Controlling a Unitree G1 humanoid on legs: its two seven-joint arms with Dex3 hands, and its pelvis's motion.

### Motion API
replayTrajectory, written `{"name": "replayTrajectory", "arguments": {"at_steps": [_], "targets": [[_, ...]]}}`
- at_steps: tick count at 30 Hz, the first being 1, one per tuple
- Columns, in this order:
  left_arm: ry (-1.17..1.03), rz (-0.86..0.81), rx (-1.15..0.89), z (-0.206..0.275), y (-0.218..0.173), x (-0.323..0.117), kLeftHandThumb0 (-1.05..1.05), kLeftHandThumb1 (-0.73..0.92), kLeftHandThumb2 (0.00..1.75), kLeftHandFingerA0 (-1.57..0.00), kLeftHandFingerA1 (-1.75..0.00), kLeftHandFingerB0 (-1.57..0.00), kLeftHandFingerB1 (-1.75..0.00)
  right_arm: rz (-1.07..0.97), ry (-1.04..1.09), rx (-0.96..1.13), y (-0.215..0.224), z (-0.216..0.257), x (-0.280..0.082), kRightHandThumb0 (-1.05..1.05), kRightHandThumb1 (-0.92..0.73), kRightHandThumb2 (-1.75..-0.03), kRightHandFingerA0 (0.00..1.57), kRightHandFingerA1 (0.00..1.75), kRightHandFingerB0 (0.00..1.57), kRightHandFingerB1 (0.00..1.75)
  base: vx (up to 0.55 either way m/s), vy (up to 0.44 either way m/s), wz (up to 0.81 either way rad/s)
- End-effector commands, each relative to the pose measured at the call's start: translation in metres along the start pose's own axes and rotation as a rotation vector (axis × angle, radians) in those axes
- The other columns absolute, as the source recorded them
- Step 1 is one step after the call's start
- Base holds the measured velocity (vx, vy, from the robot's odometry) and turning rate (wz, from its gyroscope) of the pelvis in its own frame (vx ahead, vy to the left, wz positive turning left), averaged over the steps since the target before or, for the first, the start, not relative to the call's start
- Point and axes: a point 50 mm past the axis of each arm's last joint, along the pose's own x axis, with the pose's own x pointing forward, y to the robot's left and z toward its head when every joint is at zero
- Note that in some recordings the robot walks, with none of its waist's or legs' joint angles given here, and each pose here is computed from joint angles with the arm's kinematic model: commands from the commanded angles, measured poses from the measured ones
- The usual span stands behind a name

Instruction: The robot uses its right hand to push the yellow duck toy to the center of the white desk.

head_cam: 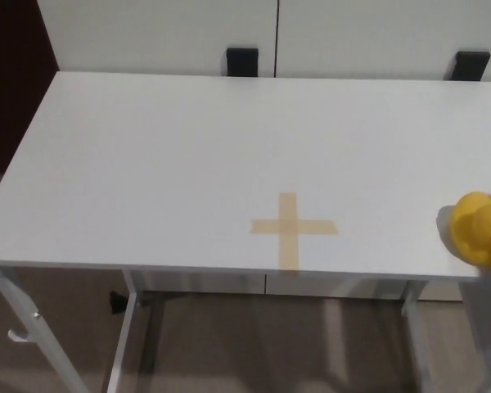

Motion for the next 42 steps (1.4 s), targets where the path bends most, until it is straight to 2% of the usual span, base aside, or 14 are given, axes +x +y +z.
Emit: {"name": "replayTrajectory", "arguments": {"at_steps": [1,10,21,22,23,24,32,34,35,37,38,39,40,42], "targets": [[-0.040,0.010,0.001,0.002,0.001,0.000,-0.13,0.68,0.66,-0.90,-0.67,-0.84,-0.59,0.069,0.047,-0.063,0.026,-0.006,0.004,-0.86,-0.92,-0.77,0.20,0.43,0.15,0.34,0.00,0.000,0.00],[-0.049,0.008,0.020,0.002,0.000,-0.001,-0.13,0.67,0.64,-0.89,-0.63,-0.81,-0.58,0.138,0.126,-0.075,0.054,-0.021,0.000,-0.87,-0.92,-0.75,0.22,0.43,0.19,0.35,0.00,0.000,0.00],[-0.041,0.008,0.022,0.000,-0.003,-0.001,-0.14,0.67,0.67,-0.92,-0.72,-0.85,-0.60,0.166,0.208,-0.046,0.078,-0.042,-0.010,-0.84,-0.92,-0.75,0.29,0.43,0.17,0.34,0.00,0.000,0.00],[-0.038,0.003,0.034,-0.001,-0.004,-0.001,-0.13,0.68,0.64,-0.89,-0.65,-0.82,-0.57,0.159,0.219,-0.041,0.080,-0.046,-0.013,-0.80,-0.77,-1.11,0.25,0.53,0.14,0.46,0.00,0.000,0.00],[-0.036,0.002,0.040,-0.001,-0.004,-0.001,-0.13,0.68,0.64,-0.89,-0.65,-0.82,-0.57,0.156,0.222,-0.038,0.081,-0.048,-0.014,-0.80,-0.77,-1.11,0.25,0.53,0.14,0.46,0.00,0.000,0.00],[-0.039,-0.001,0.044,-0.001,-0.005,-0.002,-0.13,0.69,0.67,-0.87,-0.64,-0.82,-0.58,0.151,0.228,-0.029,0.083,-0.050,-0.016,-0.85,-0.92,-0.77,0.33,0.45,0.18,0.36,0.00,0.000,0.00],[-0.038,-0.013,0.041,-0.004,-0.007,-0.002,-0.13,0.68,0.65,-0.89,-0.66,-0.86,-0.59,0.098,0.265,0.041,0.093,-0.062,-0.025,-0.87,-0.91,-0.77,0.32,0.45,0.23,0.37,0.00,0.000,0.00],[-0.039,-0.017,0.039,-0.004,-0.008,-0.003,-0.11,0.68,0.68,-0.86,-0.64,-0.82,-0.59,0.085,0.274,0.049,0.095,-0.064,-0.026,-0.88,-0.87,-0.83,0.35,0.45,0.24,0.38,0.00,0.000,0.00],[-0.041,-0.018,0.040,-0.004,-0.009,-0.003,-0.10,0.67,0.70,-0.89,-0.67,-0.86,-0.60,0.078,0.276,0.058,0.098,-0.065,-0.027,-0.73,-0.78,-1.20,0.35,0.59,0.11,0.44,0.00,0.000,0.00],[-0.043,-0.018,0.042,-0.004,-0.009,-0.003,-0.10,0.67,0.70,-0.89,-0.67,-0.86,-0.60,0.072,0.274,0.069,0.100,-0.065,-0.028,-0.73,-0.78,-1.20,0.35,0.59,0.11,0.44,0.00,0.000,0.00],[-0.044,-0.022,0.038,-0.004,-0.010,-0.003,-0.09,0.66,0.72,-0.88,-0.67,-0.85,-0.61,0.071,0.277,0.077,0.101,-0.066,-0.028,-0.82,-0.92,-0.76,0.36,0.44,0.28,0.38,0.00,0.000,0.00],[-0.044,-0.024,0.035,-0.004,-0.011,-0.003,-0.09,0.66,0.72,-0.88,-0.67,-0.85,-0.61,0.069,0.279,0.082,0.102,-0.066,-0.028,-0.82,-0.92,-0.76,0.36,0.44,0.28,0.38,0.00,0.000,0.00],[-0.041,-0.028,0.036,-0.004,-0.012,-0.003,-0.10,0.67,0.68,-0.86,-0.64,-0.83,-0.60,0.070,0.284,0.091,0.107,-0.066,-0.029,-0.87,-0.86,-0.88,0.35,0.46,0.25,0.40,0.00,0.000,0.00],[-0.044,-0.031,0.042,-0.004,-0.013,-0.003,-0.10,0.67,0.71,-0.86,-0.65,-0.82,-0.60,0.079,0.286,0.097,0.113,-0.067,-0.030,-0.89,-0.86,-0.88,0.36,0.47,0.26,0.41,0.00,0.000,0.00]]}}
